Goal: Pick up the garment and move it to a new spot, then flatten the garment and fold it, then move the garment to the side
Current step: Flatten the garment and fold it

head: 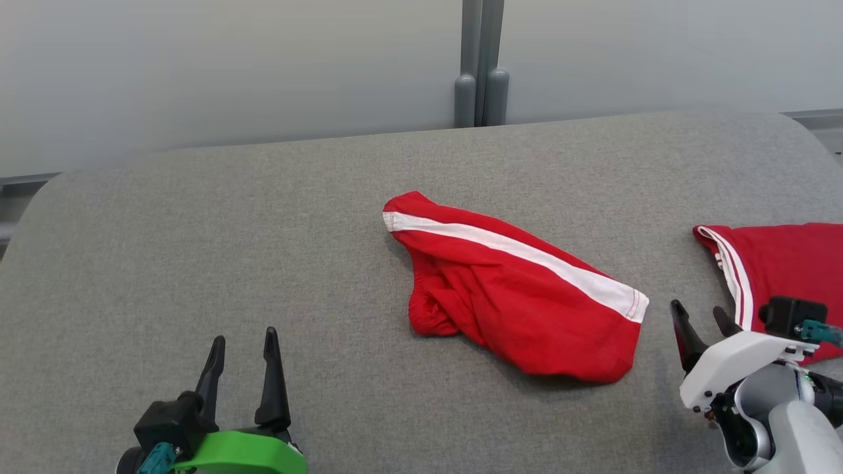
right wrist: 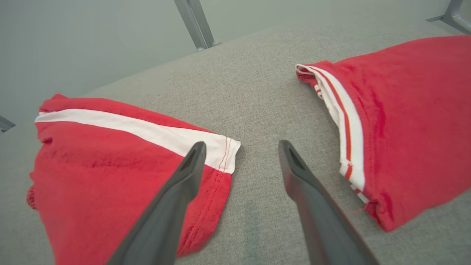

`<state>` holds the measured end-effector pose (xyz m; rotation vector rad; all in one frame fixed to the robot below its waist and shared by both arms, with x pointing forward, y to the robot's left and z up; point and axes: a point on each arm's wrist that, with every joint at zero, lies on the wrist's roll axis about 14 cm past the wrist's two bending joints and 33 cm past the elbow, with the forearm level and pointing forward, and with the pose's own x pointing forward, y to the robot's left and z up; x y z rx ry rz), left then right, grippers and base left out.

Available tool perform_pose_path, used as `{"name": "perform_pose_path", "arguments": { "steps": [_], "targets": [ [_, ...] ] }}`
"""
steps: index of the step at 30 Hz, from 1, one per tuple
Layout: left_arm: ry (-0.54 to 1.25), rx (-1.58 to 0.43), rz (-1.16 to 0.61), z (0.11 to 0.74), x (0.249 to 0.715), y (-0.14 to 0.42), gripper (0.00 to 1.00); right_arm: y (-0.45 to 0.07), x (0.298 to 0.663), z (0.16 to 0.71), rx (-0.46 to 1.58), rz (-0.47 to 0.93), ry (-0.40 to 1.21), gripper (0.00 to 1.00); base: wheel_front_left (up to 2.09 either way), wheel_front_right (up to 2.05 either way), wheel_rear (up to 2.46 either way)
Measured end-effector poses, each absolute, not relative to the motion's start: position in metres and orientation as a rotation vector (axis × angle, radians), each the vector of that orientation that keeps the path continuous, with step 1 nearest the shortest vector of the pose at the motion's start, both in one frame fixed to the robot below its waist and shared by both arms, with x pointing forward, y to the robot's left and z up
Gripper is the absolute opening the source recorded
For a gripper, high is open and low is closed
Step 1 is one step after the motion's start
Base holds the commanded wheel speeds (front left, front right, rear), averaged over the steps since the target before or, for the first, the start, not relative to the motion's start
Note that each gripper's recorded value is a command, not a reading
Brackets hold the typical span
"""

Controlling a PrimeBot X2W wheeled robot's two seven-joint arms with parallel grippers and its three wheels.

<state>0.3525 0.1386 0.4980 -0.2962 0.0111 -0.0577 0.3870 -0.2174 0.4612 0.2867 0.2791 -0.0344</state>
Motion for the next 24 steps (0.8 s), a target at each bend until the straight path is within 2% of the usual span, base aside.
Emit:
{"name": "perform_pose_path", "arguments": {
  "steps": [12,24],
  "targets": [
    [0.031,-0.278,-0.013,0.491,0.358,0.155,1.00,-0.198,0.416,0.414,0.330,0.014,0.465,1.00,0.00,0.00,0.00],
    [0.066,-0.263,0.024,0.480,0.354,0.168,1.00,-0.180,0.434,0.390,0.337,0.043,0.530,1.00,0.00,0.00,0.00]
  ]
}}
